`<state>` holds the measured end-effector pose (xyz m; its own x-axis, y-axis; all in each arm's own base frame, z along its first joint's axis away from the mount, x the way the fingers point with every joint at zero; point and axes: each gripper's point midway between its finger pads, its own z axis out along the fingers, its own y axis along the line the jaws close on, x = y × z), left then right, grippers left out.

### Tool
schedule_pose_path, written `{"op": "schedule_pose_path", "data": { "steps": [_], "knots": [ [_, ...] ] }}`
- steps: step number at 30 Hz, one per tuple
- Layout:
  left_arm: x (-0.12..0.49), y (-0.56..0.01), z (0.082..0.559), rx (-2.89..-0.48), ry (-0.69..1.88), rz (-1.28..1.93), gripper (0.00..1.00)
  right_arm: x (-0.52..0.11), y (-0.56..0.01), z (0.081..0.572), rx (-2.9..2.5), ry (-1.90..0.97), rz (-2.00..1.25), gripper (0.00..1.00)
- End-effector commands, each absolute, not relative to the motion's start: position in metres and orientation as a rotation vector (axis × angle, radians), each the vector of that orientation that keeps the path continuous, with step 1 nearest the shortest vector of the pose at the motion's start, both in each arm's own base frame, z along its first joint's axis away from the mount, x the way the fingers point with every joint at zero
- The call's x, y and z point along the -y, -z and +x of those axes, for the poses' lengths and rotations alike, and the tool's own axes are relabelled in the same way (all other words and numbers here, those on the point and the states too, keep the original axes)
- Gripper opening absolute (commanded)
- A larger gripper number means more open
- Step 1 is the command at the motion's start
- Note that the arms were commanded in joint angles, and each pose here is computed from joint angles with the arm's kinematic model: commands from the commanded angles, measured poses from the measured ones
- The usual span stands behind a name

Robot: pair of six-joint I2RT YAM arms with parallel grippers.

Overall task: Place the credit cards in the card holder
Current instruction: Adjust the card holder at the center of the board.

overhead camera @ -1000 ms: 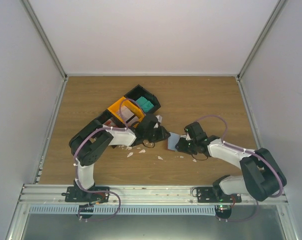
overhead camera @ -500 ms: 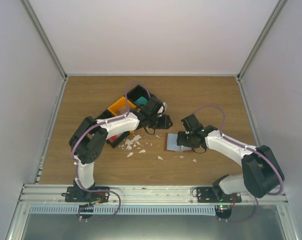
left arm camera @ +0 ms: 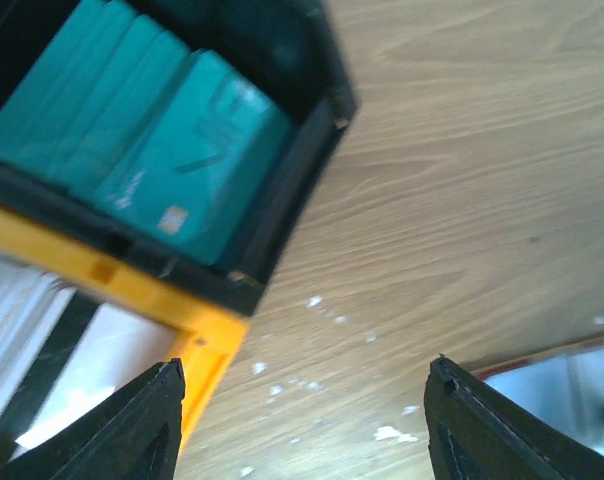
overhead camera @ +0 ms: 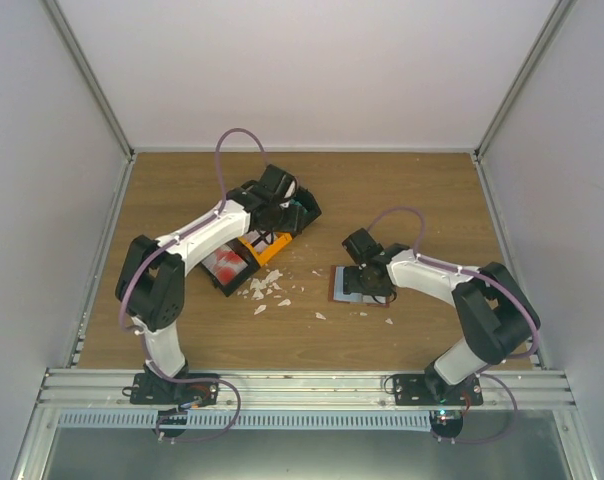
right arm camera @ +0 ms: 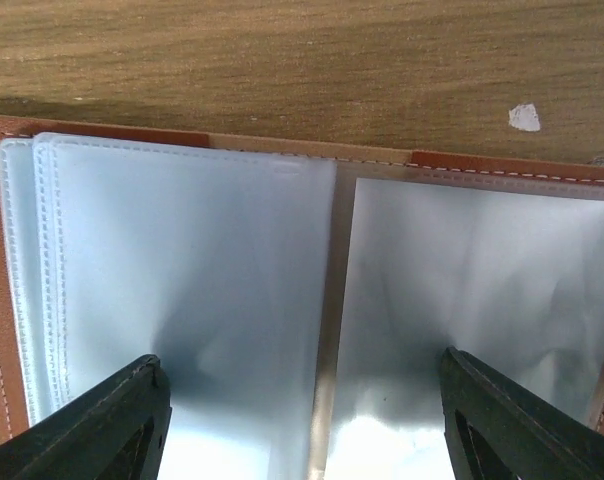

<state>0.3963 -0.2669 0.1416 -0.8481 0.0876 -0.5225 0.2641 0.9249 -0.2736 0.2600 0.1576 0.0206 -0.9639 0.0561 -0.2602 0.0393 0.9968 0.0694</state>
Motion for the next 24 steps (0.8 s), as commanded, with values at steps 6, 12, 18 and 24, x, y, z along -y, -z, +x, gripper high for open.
{"op": "schedule_pose_path", "data": {
  "steps": [6,12,18,24],
  "knots": [
    [0.206,-0.105,0.402,-2.693,0.098,0.254,0.66,-0.149,0.013,0.25,-2.928,-0.072,0.061,0.69],
    [0.186,-0.09,0.406,-2.746,0.018,0.315,0.44,-0.143,0.024,0.25,-2.952,-0.069,0.064,0.6],
    [0.178,-0.069,0.412,-2.786,-0.038,0.367,0.5,-0.148,0.031,0.252,-2.969,-0.101,0.056,0.58],
    [0.175,-0.048,0.419,-2.817,-0.056,0.439,0.41,-0.147,0.036,0.25,-2.964,-0.112,0.088,0.58]
  ]
}}
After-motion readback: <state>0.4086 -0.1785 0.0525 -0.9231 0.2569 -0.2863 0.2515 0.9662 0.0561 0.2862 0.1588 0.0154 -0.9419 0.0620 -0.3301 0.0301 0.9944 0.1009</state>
